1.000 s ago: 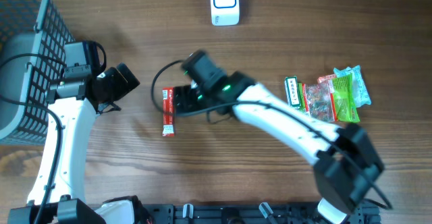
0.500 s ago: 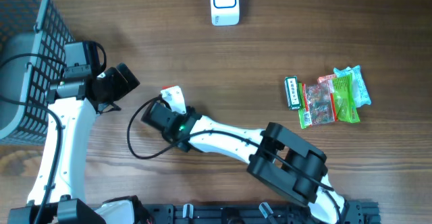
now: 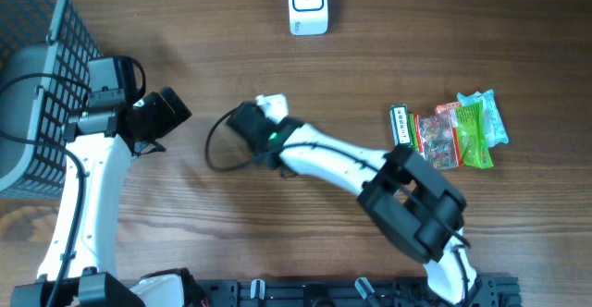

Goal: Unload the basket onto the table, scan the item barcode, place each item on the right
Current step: 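Grasp the red Nescafe stick with the right gripper and lift it, then hold the red Nescafe stick under the scanner with the right gripper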

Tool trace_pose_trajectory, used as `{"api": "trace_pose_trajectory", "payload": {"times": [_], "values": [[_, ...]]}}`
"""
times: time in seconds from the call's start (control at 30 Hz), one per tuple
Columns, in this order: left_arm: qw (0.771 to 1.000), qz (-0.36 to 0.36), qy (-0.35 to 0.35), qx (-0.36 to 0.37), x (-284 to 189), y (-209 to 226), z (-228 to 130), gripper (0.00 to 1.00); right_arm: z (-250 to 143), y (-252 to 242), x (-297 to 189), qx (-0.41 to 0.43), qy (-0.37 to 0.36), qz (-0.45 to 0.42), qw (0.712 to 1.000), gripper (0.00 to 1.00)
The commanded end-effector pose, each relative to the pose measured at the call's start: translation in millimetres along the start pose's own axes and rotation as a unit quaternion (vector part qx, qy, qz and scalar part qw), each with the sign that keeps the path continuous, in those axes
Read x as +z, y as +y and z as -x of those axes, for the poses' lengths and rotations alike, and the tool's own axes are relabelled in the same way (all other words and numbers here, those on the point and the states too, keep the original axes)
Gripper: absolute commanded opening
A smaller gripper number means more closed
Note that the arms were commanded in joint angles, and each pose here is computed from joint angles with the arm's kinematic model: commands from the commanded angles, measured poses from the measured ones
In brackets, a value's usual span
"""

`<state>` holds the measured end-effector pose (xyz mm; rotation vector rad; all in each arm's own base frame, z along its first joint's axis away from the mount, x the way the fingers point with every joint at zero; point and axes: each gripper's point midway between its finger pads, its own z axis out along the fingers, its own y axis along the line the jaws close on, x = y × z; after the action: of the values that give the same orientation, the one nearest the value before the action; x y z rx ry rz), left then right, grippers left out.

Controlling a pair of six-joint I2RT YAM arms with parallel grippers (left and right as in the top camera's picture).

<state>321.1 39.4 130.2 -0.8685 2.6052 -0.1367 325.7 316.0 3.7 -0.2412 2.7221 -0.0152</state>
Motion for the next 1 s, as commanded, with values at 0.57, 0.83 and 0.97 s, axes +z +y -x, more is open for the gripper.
{"api": "trace_pose_trajectory", "payload": {"times": [0.57, 0.83, 0.97], "values": [[1.0, 0.003, -0.009, 0.003, -3, 2, 5, 1.0, -50, -106, -5, -0.111, 0.234, 0.035, 0.965, 0.34], [1.0, 0.004, -0.009, 0.003, -3, 2, 5, 1.0, -14, -117, -52, -0.112, 0.179, 0.051, 0.976, 0.56], [1.0, 0.003, -0.009, 0.003, -3, 2, 5, 1.0, -38, -119, -47, -0.105, 0.216, 0.066, 0.968, 0.44]]}}
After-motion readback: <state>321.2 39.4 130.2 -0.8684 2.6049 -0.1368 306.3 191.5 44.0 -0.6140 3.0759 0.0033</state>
